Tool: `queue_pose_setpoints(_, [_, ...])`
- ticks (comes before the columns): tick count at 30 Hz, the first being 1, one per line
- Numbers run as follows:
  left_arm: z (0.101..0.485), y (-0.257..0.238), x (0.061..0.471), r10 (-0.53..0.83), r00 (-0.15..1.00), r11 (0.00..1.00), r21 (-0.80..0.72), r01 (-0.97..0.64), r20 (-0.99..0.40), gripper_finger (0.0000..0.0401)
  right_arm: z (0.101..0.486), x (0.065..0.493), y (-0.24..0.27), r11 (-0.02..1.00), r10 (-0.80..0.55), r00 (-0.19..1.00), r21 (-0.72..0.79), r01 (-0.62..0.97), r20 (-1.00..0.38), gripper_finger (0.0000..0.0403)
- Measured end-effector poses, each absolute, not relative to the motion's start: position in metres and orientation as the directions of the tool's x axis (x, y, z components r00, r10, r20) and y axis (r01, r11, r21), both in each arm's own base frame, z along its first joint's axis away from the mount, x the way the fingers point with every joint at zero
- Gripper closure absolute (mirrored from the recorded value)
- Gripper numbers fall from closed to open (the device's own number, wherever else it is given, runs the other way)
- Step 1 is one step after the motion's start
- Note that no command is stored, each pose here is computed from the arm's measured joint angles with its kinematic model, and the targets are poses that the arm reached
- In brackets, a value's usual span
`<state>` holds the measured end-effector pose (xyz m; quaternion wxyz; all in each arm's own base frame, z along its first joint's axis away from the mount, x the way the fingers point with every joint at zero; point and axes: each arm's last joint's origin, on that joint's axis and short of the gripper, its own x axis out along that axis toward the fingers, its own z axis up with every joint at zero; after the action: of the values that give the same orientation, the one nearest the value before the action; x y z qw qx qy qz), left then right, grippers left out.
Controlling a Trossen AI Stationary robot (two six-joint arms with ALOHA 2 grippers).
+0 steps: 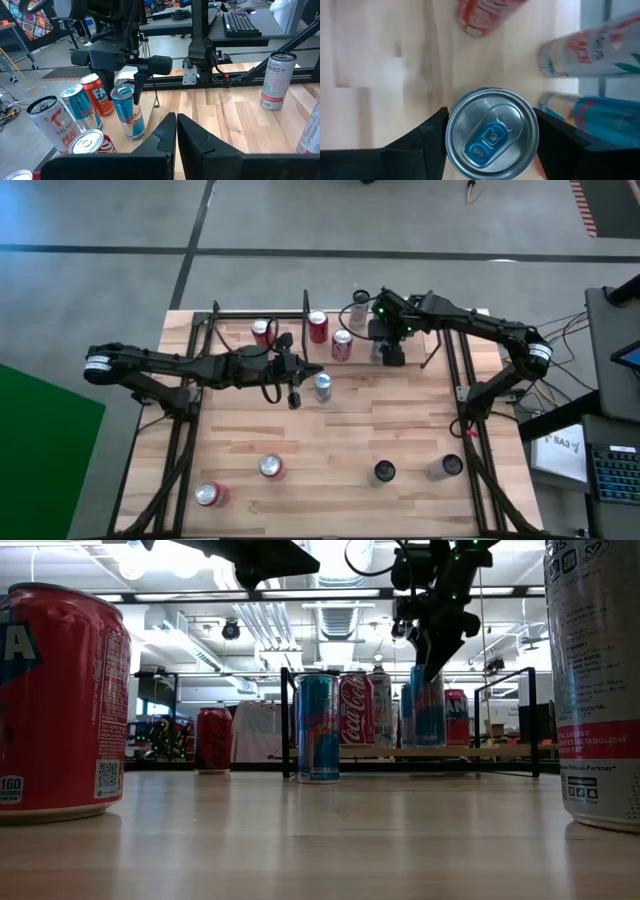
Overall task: Place canned beverage on shelf
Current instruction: Put the white and blue soda can on the shelf
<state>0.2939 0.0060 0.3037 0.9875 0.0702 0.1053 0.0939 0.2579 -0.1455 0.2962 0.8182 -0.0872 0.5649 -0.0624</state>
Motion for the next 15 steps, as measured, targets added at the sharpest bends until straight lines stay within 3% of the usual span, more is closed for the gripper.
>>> queue_pose_setpoints(15, [0.304,0.006,0.294,0.201,0.960,0.972,0.159,-0.172,-0.194,0.0401,0.293,0.253,-0.157,0.968,-0.247,0.344,-0.247,0.044,-0.906,0.0156])
